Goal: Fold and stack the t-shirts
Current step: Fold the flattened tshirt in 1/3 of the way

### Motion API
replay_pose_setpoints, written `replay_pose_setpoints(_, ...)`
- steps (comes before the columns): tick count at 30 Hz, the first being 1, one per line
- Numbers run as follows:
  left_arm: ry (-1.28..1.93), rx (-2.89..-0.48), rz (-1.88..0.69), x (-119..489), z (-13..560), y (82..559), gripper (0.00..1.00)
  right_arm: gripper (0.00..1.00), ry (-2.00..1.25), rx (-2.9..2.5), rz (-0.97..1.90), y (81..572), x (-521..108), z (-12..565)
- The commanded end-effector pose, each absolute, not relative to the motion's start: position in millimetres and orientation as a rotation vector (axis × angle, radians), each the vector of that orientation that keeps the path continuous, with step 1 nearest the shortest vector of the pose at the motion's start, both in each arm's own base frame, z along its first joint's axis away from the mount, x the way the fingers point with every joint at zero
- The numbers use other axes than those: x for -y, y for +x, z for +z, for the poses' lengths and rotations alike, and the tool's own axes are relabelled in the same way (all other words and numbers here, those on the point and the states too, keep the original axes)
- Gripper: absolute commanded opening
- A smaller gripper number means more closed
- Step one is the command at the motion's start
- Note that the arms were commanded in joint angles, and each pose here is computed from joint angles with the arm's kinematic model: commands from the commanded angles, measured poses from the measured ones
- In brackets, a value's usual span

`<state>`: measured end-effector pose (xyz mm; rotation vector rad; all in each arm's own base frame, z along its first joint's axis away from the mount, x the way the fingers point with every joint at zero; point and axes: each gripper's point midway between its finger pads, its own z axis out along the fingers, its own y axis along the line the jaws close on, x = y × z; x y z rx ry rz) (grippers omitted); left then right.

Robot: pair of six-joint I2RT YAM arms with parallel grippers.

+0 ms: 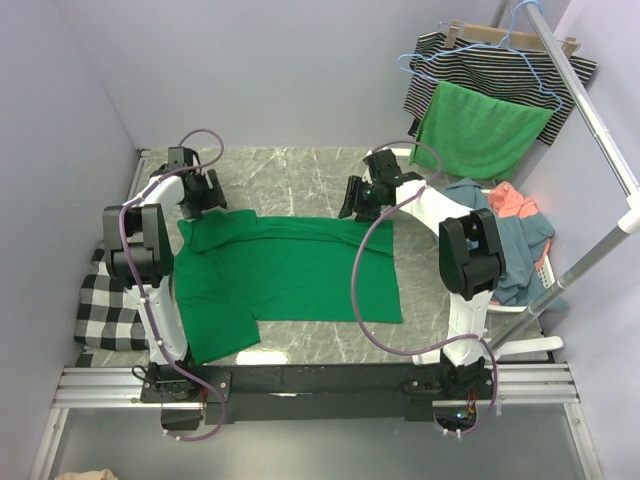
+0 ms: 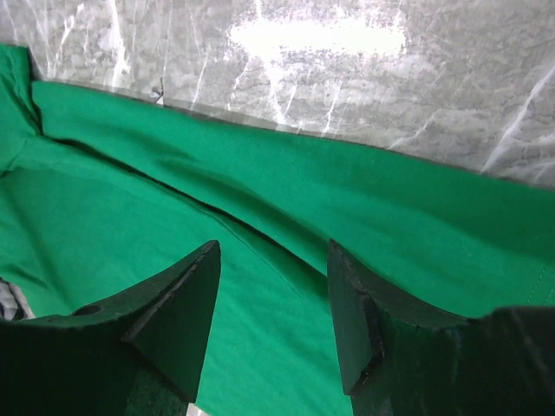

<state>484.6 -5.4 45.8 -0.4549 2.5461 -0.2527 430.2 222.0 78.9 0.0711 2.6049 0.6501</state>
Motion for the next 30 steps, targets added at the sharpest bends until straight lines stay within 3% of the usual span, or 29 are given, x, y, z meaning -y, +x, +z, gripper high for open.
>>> replay_pose_setpoints(1,-0.364,-2.557,-0.298,14,49,486,0.77,0.59,0.013,-2.563,0.674,441,-231,95)
replay_pose_setpoints(4,-0.356,-2.586,-0.315,17,44,480,0.66,0.59,0.008,-2.579,0.667,438,-232,91)
replay_pose_setpoints(11,-0.361,-2.615,-0.308,16,37,470,0.56,0.59,0.003,-2.59,0.657,438,-232,87)
replay_pose_setpoints(24,-0.325,-2.563,-0.348,21,60,489,0.06,0.58,-0.002,-2.595,0.63,435,-229,86)
replay_pose_setpoints(26,-0.321,-2.524,-0.362,23,74,494,0.01,0.58,-0.001,-2.59,0.631,435,-228,88)
replay_pose_setpoints(30,-0.295,-2.428,-0.411,29,110,501,0.01,0.58,-0.006,-2.583,0.636,433,-228,90)
